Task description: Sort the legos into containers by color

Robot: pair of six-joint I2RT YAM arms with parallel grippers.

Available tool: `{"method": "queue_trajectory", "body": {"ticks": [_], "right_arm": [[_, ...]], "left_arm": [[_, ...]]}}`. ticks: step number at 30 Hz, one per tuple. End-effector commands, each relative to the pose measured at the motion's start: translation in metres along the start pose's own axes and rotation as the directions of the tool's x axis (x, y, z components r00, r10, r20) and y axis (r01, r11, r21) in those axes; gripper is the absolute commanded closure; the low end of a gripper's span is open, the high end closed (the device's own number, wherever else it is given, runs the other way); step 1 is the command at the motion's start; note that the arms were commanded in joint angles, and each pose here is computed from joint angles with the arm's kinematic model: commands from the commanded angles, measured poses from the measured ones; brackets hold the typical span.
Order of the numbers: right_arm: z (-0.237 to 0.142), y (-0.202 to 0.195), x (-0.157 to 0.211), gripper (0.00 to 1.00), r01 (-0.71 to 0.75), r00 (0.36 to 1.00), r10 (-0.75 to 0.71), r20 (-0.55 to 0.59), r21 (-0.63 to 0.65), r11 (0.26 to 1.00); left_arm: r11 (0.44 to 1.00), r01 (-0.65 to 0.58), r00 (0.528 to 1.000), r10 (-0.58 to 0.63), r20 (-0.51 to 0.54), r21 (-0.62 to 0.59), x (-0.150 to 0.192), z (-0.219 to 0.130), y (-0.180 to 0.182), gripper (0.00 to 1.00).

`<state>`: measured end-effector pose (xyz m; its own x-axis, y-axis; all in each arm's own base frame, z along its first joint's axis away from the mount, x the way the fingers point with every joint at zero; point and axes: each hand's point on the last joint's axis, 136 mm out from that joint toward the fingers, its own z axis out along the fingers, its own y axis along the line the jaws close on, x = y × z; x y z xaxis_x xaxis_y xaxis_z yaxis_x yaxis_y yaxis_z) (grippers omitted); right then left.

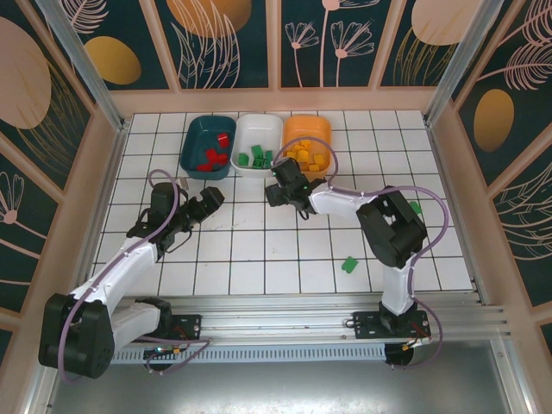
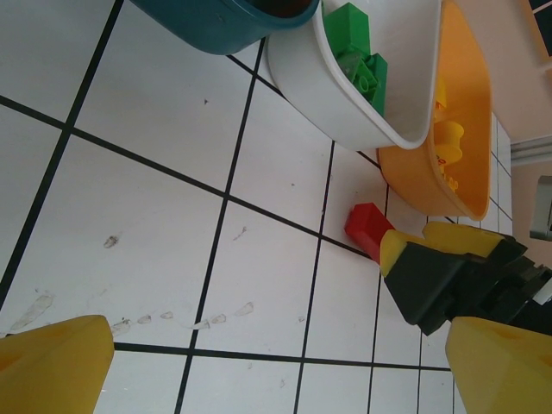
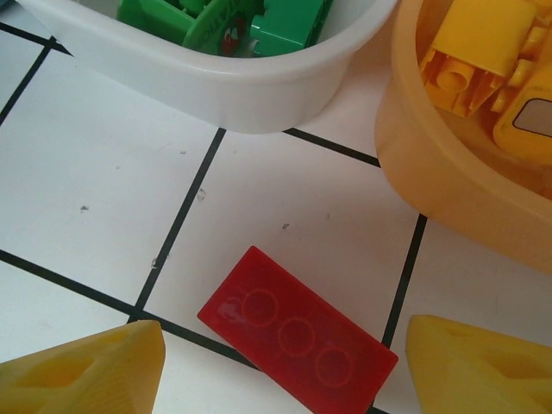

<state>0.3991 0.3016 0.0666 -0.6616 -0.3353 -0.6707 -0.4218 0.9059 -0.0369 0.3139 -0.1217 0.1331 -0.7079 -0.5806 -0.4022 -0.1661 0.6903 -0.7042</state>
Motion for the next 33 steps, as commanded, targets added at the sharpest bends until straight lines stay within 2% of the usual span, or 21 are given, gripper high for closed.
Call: {"method": "queue_trajectory", "body": {"ticks": [1, 9, 14, 22, 24, 29, 33], "right_arm": [[0.019, -0.008, -0.002, 0.25, 0.041, 0.999, -0.04, -0.012, 0.044, 0.998], [0.04, -0.009, 0.013, 0.27, 0.041, 0.998, -0.039, -0.054, 0.034, 0.999], [0.03, 0.002, 0.018, 0.3, 0.033, 0.998, -0.033, -0.048, 0.004, 0.999], [0.017, 0.025, 0.024, 0.47, -0.002, 0.998, -0.002, -0.062, -0.072, 0.997], [0.012, 0.031, 0.017, 0.47, -0.031, 0.998, 0.026, -0.057, -0.091, 0.995], [-0.002, 0.034, -0.004, 0.38, -0.059, 0.998, 0.057, -0.022, -0.096, 0.994], [-0.017, 0.023, 0.0, 0.3, -0.063, 0.998, 0.061, -0.024, -0.061, 0.996]], "left_arm": [[1.0, -0.003, 1.0, 0.003, 0.004, -0.012, 0.002, -0.004, 0.003, 0.01], [1.0, -0.001, 1.0, 0.001, -0.001, -0.009, 0.002, -0.003, 0.002, 0.01], [1.0, 0.001, 1.0, -0.001, 0.006, -0.012, 0.003, -0.004, 0.005, 0.01], [1.0, 0.001, 1.0, -0.001, -0.004, -0.006, 0.004, -0.002, 0.004, 0.02], [1.0, 0.004, 1.0, -0.004, -0.001, -0.004, 0.004, -0.002, 0.004, 0.01], [1.0, 0.004, 1.0, -0.004, -0.005, 0.001, 0.005, -0.002, 0.003, 0.01], [1.0, -0.007, 1.0, 0.007, -0.002, 0.003, 0.005, -0.005, 0.003, 0.01]]}}
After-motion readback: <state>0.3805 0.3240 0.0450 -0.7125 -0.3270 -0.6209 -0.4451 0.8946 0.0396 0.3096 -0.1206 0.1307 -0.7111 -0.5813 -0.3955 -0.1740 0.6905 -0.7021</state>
